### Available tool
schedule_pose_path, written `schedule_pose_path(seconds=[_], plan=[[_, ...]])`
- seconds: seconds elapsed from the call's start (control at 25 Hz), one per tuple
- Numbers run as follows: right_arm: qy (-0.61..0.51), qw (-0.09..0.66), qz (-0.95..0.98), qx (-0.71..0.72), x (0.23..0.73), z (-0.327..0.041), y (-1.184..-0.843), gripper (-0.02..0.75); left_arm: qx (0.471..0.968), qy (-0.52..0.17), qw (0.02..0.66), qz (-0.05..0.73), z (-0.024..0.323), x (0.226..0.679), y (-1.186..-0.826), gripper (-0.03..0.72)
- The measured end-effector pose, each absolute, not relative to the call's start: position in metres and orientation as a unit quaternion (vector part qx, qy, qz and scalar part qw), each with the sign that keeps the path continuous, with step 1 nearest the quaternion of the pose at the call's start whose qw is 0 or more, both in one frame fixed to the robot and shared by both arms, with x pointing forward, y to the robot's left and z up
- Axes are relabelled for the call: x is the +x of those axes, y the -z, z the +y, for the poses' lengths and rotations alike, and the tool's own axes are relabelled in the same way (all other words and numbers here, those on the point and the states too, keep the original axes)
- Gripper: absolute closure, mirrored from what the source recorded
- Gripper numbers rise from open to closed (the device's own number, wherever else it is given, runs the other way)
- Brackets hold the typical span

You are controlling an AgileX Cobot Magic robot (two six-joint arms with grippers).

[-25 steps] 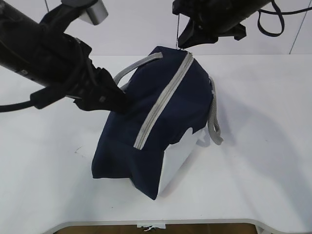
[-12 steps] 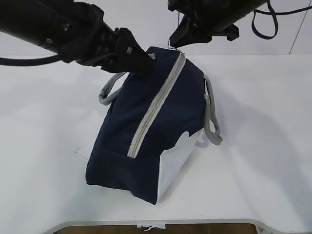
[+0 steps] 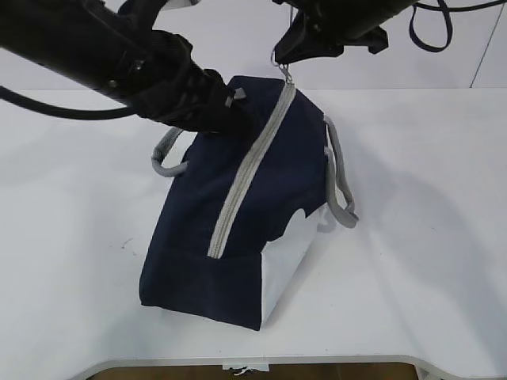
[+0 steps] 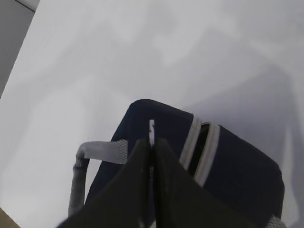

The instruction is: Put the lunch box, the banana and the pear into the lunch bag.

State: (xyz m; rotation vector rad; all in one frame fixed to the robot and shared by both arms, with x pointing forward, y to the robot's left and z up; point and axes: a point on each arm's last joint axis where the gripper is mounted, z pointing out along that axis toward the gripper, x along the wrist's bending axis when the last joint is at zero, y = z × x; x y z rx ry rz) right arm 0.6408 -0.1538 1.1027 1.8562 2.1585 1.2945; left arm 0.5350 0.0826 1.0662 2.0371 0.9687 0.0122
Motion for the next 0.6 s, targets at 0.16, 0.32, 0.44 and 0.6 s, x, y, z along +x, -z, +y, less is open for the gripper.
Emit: schedule_pose_path(seconds=[0.16,0.32,0.44,0.6], plan=[[-0.42,0.011,0.69,0.59,0.642,-0.154,-1.108,0.737,0.833,-0.019,0.415,0.365,0.084,0.536,-1.07,0.673],[-0.421,0.012,0.69,0.589,0.642,-0.154,-1.109,0.737,0.861,-0.042,0.391,0.323,0.086,0.537,-1.08,0.68],[-0.425,0.016,0.69,0.585,0.642,-0.153,-1.114,0.737,0.873,-0.06,0.384,0.295,0.089,0.533,-1.096,0.681],[-0.429,0.023,0.691,0.582,0.643,-0.154,-1.118,0.737,0.88,-0.08,0.383,0.271,0.097,0.525,-1.116,0.683]])
